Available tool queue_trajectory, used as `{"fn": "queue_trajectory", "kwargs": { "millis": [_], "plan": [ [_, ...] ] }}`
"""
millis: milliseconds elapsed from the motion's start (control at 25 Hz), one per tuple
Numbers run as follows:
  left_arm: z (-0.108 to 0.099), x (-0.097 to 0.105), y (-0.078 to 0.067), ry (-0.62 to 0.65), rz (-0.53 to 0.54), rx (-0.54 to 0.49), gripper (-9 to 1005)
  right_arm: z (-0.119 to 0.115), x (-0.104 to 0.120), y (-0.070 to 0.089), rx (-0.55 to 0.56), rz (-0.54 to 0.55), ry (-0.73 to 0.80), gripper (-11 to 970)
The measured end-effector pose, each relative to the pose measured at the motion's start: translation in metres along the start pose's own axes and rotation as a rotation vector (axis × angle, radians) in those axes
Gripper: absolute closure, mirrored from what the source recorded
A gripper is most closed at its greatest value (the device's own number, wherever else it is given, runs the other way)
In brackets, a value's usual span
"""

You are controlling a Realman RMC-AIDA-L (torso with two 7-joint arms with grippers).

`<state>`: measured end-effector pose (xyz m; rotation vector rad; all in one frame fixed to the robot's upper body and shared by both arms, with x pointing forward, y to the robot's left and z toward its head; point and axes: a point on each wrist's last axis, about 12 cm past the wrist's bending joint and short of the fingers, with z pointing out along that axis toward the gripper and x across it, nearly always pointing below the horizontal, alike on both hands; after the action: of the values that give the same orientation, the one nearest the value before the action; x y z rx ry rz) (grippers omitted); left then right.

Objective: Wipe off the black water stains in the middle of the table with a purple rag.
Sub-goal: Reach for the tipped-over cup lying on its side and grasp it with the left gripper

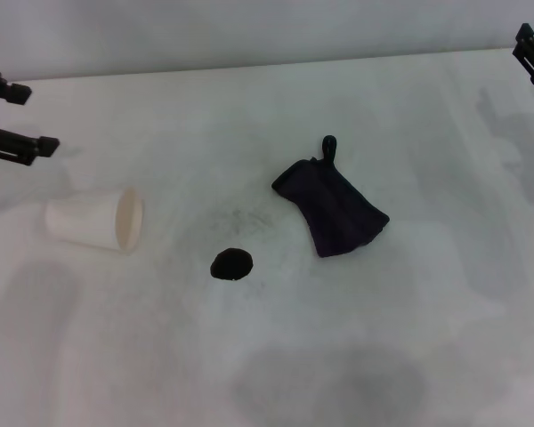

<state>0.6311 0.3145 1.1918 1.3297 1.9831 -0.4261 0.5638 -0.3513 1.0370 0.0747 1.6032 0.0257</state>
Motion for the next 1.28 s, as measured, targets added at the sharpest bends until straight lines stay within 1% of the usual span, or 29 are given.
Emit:
{"fn": "queue_trajectory", "kwargs": {
  "millis": [40, 120, 280, 440, 560, 640, 760, 880, 1040, 1200, 1280],
  "plan": [
    [-0.003, -0.002, 0.001, 0.018, 0.038, -0.016, 113, 0.002, 0.001, 0.000, 0.007, 0.004, 0.016, 128],
    [-0.004, -0.004, 0.002, 0.022, 0.059, -0.023, 113, 0.003, 0.001, 0.001, 0.008, 0.008, 0.023, 129],
    [-0.008, -0.006, 0.003, 0.068, 0.165, -0.057, 114, 0.006, 0.001, 0.001, 0.011, 0.027, 0.034, 130],
    [-0.012, -0.007, 0.002, 0.128, 0.264, -0.085, 114, 0.008, -0.002, 0.000, 0.025, 0.039, 0.023, 132],
    [-0.014, -0.012, -0.003, 0.184, 0.351, -0.089, 114, 0.010, -0.004, -0.004, 0.065, 0.105, 0.007, 133],
    [-0.014, -0.016, -0.006, 0.225, 0.402, -0.071, 115, 0.011, -0.005, -0.005, 0.082, 0.168, -0.002, 134],
    [-0.011, -0.018, -0.008, 0.258, 0.439, -0.036, 115, 0.015, -0.008, -0.004, 0.080, 0.210, -0.012, 135],
    [-0.008, -0.020, -0.009, 0.256, 0.475, -0.018, 115, 0.020, -0.012, -0.003, 0.086, 0.220, -0.018, 136],
    [0.003, -0.021, -0.011, 0.239, 0.522, 0.022, 115, 0.027, -0.015, 0.000, 0.087, 0.223, -0.007, 138],
    [0.018, -0.026, -0.014, 0.211, 0.565, 0.075, 116, 0.035, -0.017, 0.004, 0.094, 0.230, 0.013, 139],
    [0.025, -0.029, -0.015, 0.217, 0.580, 0.101, 116, 0.037, -0.018, 0.004, 0.094, 0.232, 0.013, 140]
  ]
}}
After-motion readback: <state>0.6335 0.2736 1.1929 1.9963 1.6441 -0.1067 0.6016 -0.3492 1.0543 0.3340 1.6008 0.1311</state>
